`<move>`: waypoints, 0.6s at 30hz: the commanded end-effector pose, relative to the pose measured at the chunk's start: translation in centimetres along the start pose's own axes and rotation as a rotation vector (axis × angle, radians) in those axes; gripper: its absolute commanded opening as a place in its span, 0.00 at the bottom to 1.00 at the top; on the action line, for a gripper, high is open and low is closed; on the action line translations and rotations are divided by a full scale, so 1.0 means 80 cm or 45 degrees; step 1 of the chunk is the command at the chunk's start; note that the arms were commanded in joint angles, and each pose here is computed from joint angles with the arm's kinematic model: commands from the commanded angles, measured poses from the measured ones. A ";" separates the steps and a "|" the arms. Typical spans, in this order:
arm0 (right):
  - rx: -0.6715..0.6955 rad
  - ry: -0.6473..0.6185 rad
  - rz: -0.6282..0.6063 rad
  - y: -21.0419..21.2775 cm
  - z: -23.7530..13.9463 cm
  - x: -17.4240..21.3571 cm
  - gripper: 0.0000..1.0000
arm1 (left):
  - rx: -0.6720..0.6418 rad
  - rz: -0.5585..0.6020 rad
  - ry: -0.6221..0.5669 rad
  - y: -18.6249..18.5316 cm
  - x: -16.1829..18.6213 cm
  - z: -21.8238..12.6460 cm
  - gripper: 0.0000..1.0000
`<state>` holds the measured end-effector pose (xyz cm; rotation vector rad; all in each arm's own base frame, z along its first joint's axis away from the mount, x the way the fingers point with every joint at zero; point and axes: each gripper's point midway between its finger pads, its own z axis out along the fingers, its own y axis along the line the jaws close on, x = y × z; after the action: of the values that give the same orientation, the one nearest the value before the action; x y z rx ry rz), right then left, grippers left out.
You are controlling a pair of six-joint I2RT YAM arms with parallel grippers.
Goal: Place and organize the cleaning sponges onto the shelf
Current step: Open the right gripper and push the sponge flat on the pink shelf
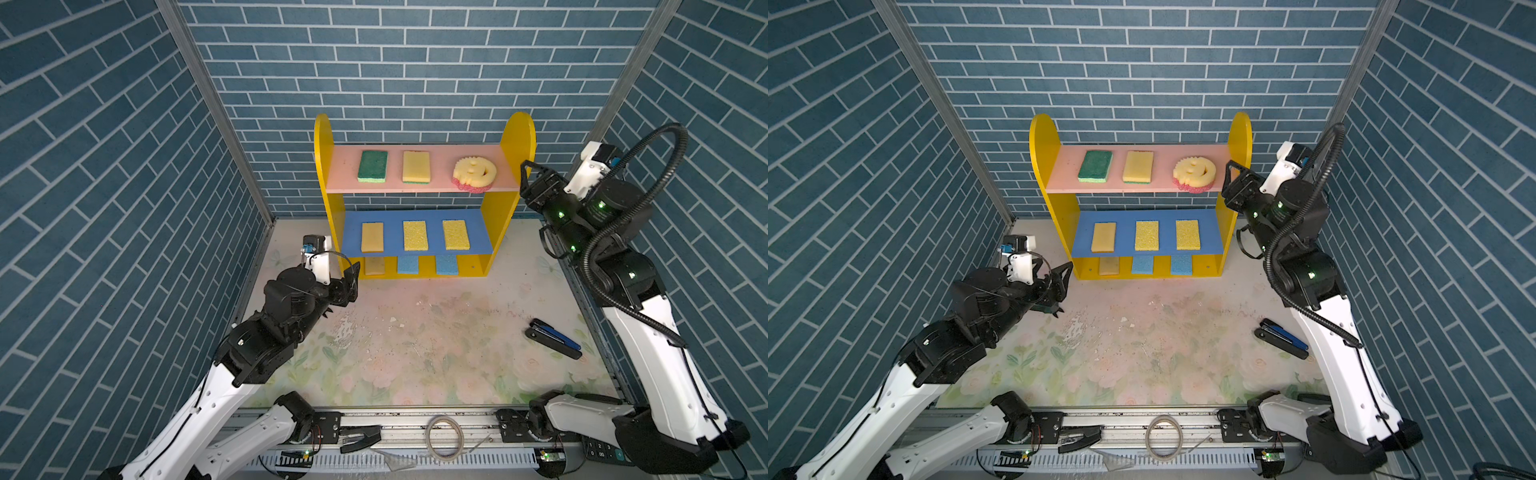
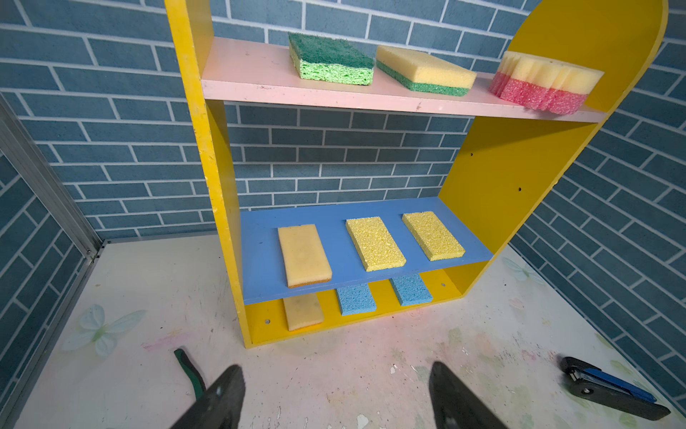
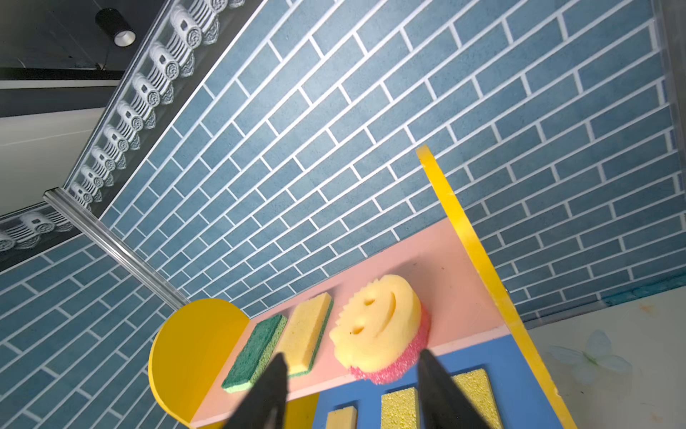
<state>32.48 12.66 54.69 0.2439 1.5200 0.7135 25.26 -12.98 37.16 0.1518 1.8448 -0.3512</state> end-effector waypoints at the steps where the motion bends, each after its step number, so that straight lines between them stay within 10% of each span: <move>1: 0.039 0.164 -0.024 -0.016 0.007 0.045 0.00 | -0.024 0.008 -0.032 0.005 -0.012 -0.007 0.79; 9: -0.156 0.587 0.000 0.027 0.051 0.112 0.00 | -0.027 -0.005 -0.029 0.008 -0.009 -0.010 0.79; 18: -0.144 0.619 0.107 0.007 0.075 0.130 0.00 | -0.065 0.019 -0.030 0.018 -0.005 -0.020 0.81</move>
<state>37.64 20.60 45.89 0.0430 1.9593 0.8948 24.51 -11.83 37.73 0.1322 1.8247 -0.3315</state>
